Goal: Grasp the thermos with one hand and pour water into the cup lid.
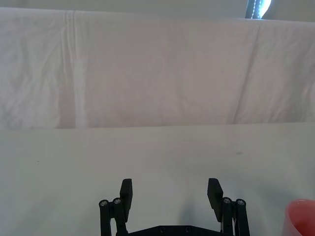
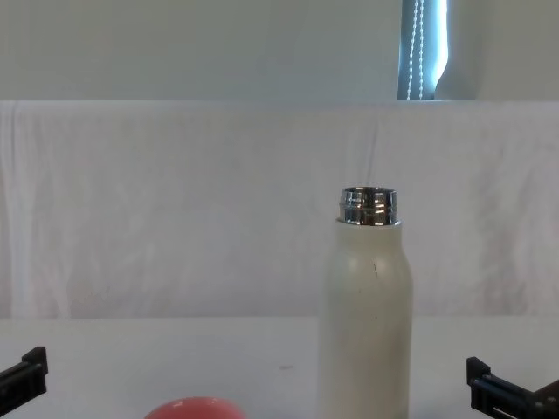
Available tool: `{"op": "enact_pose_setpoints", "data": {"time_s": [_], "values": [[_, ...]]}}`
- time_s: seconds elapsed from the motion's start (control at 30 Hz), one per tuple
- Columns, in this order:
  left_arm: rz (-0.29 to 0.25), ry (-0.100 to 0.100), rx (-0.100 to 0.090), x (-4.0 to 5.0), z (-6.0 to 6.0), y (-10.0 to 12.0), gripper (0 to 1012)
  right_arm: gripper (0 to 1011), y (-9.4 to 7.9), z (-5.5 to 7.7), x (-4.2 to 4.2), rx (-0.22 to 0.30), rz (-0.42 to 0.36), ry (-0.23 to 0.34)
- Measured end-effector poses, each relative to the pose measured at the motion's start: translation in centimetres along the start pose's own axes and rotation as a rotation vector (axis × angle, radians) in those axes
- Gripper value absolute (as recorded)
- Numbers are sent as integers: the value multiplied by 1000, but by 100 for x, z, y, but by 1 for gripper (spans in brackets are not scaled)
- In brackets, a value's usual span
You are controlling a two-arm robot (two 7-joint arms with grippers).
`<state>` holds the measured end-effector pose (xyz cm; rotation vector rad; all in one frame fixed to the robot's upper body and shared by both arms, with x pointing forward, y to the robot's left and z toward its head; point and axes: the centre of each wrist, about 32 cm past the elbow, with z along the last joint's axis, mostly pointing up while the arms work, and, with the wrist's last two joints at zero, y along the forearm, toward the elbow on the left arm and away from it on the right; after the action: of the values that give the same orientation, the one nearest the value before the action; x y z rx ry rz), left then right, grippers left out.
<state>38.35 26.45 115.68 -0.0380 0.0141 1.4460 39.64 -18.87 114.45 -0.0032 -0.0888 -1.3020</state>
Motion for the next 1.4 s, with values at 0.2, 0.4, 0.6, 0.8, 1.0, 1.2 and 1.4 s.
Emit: {"op": "enact_pose_setpoints", "data": {"time_s": [0.2, 0.4, 0.6, 0.8, 1.0, 1.2, 1.4], "values": [[0, 0, 0, 0, 0, 0, 1001, 1001, 0, 0, 0, 0, 0, 0], [0, 0, 0, 0, 0, 0, 1001, 1001, 0, 0, 0, 0, 0, 0], [0, 0, 0, 0, 0, 0, 1001, 1001, 0, 0, 0, 0, 0, 0], [0, 0, 0, 0, 0, 0, 1001, 1001, 0, 0, 0, 0, 0, 0], [0, 0, 0, 0, 0, 0, 1001, 1001, 0, 0, 0, 0, 0, 0], [0, 0, 0, 0, 0, 0, 1001, 1001, 0, 0, 0, 0, 0, 0], [0, 0, 0, 0, 0, 0, 1001, 1001, 0, 0, 0, 0, 0, 0]]}}
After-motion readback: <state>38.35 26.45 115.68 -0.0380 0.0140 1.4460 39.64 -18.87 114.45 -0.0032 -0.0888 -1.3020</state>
